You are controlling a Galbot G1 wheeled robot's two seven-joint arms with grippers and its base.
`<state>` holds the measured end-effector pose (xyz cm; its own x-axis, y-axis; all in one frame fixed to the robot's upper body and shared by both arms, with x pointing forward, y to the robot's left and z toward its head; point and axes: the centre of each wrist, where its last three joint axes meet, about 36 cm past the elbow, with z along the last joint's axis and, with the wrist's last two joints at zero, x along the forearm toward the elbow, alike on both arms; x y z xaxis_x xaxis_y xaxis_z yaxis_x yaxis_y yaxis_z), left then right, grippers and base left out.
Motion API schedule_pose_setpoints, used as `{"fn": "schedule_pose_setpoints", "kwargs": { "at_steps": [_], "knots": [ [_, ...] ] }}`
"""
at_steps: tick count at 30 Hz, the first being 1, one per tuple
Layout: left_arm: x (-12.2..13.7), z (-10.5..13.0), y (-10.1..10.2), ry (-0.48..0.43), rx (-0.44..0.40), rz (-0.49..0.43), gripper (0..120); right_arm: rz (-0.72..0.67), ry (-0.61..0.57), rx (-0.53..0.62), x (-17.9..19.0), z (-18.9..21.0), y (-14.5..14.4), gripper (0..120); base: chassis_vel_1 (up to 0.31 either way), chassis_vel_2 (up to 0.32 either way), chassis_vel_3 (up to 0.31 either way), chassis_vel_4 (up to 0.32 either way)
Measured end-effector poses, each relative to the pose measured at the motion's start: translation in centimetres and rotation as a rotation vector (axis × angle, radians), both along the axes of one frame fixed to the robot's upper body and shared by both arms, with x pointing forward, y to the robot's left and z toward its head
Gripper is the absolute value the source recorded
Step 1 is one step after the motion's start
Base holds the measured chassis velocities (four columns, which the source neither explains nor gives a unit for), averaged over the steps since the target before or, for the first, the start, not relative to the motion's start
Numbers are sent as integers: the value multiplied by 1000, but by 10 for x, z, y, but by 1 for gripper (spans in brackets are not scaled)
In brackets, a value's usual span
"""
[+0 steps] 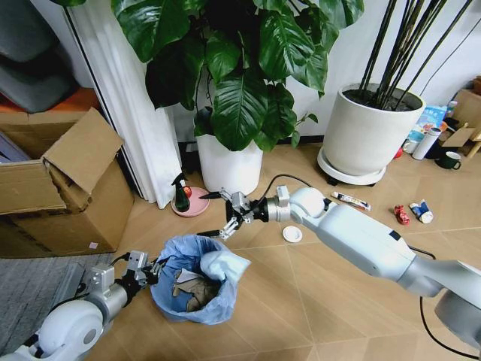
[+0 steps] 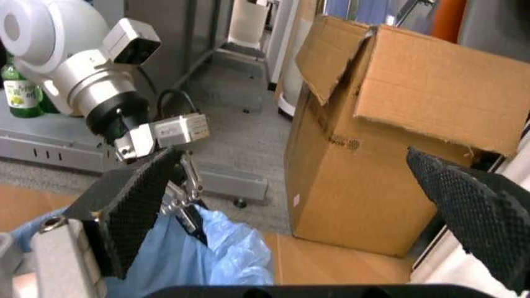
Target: Pick up the trash bin and place the garbage on the floor into it.
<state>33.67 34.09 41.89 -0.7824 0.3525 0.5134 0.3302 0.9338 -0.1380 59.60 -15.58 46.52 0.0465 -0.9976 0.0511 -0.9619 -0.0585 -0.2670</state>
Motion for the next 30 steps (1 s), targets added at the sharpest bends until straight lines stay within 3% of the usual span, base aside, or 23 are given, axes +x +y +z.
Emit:
{"fn": "schedule_pose_setpoints", "kwargs": {
  "at_steps": [6, 10, 12, 14, 16, 18, 23, 27, 30],
  "knots": [
    [-3, -1, -1, 3, -5, -2, 0, -49, -6, 11, 1, 0, -13, 100, 0, 0, 0, 0],
    [-7, -4, -1, 3, -5, -15, 0, -266, 30, 56, -10, -17, -62, 100, 0, 0, 0, 0],
    [-8, -5, -2, 4, -5, -16, 0, -299, 42, 61, -14, -22, -68, 100, 0, 0, 0, 0],
    [-9, -12, -3, 15, -8, -13, 0, -539, 126, 94, -44, -53, -108, 100, 0, 0, 0, 0],
    [-8, -13, -3, 13, -12, -8, 0, -615, 149, 101, -53, -62, -120, 100, 0, 0, 0, 0],
    [-3, -14, -3, 4, -30, 10, 0, -811, 208, 85, -87, -99, -157, 100, 0, 0, 0, 0],
    [-1, -11, -1, -3, -37, 21, 0, -993, 259, 55, -121, -133, -188, 100, 0, 0, 0, 0],
    [-1, -8, -1, -11, -42, 28, 0, -1241, 255, 87, -158, -162, -212, 100, 0, 0, 0, 0],
    [-3, -9, -2, -12, -47, 36, 0, -1322, 274, 107, -175, -173, -222, 100, 0, 0, 0, 0]
  ]
}}
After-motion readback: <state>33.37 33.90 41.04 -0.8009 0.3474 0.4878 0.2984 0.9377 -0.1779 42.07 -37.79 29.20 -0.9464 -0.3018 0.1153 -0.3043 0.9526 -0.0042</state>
